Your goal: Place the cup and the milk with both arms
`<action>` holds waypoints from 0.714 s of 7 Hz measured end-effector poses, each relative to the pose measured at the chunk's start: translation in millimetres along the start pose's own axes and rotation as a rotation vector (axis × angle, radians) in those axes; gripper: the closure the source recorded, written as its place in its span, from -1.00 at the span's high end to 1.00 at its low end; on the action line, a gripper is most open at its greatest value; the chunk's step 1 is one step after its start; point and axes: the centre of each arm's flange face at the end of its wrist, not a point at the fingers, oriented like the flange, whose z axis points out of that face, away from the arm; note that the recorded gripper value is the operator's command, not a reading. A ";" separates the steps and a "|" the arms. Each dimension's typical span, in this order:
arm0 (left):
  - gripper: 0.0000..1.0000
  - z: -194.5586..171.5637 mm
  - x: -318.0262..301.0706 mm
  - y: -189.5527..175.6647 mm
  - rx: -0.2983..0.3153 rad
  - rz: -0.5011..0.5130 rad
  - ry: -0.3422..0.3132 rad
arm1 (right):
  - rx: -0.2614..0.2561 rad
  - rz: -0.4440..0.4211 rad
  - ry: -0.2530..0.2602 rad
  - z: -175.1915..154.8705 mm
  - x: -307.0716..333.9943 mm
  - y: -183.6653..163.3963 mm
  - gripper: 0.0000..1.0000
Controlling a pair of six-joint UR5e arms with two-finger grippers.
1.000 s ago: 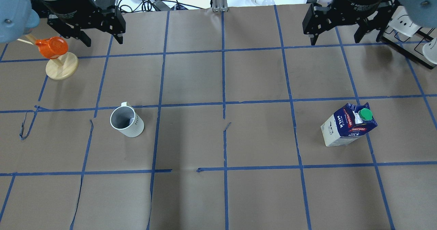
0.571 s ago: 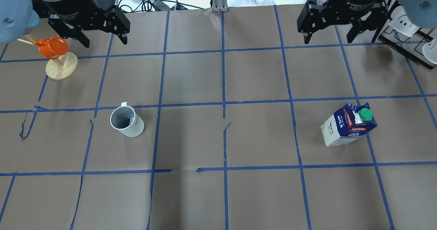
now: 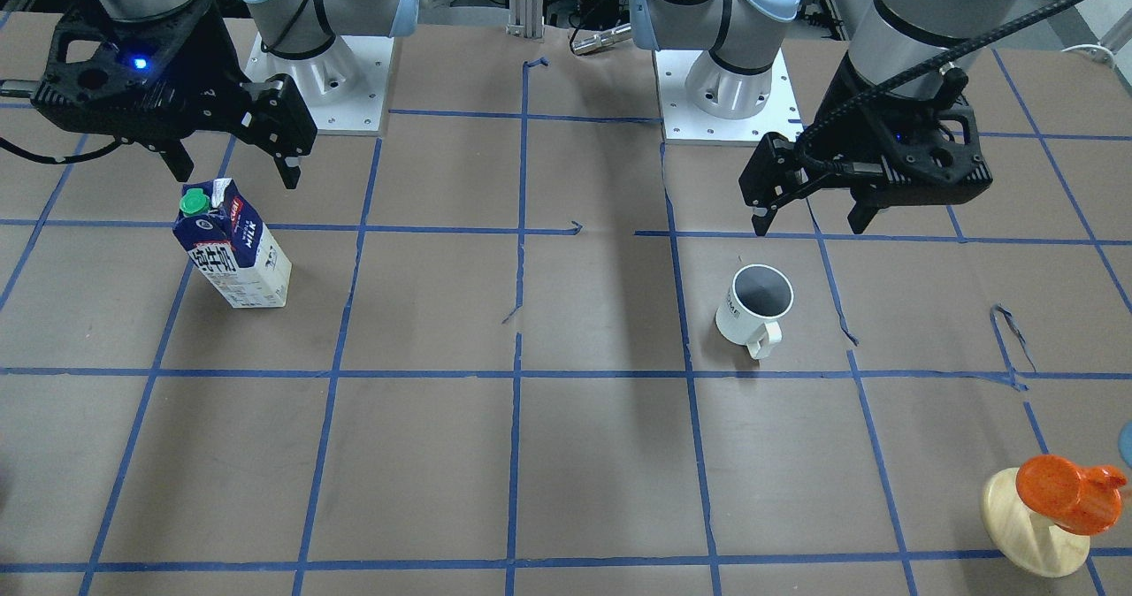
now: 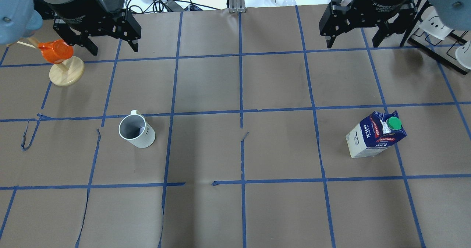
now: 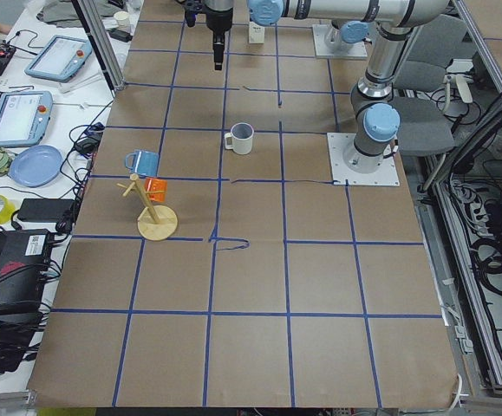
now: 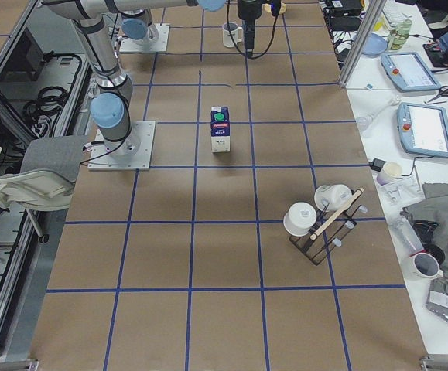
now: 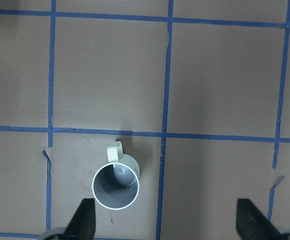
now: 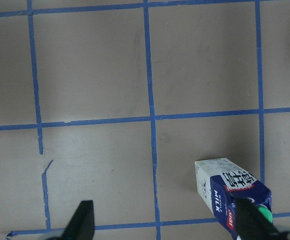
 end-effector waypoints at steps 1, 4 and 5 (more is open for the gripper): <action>1.00 0.8 0.0 0.3 -0.002 0.000 0.000 | 0.000 0.000 0.000 -0.1 0.0 0.0 1.00; 1.00 0.9 -0.1 1.6 -0.003 -0.001 -0.001 | -0.001 0.000 -0.001 0.2 0.0 0.0 1.00; 1.00 0.8 -0.1 2.3 -0.003 -0.001 -0.001 | -0.002 0.000 0.000 0.6 -0.1 0.2 1.00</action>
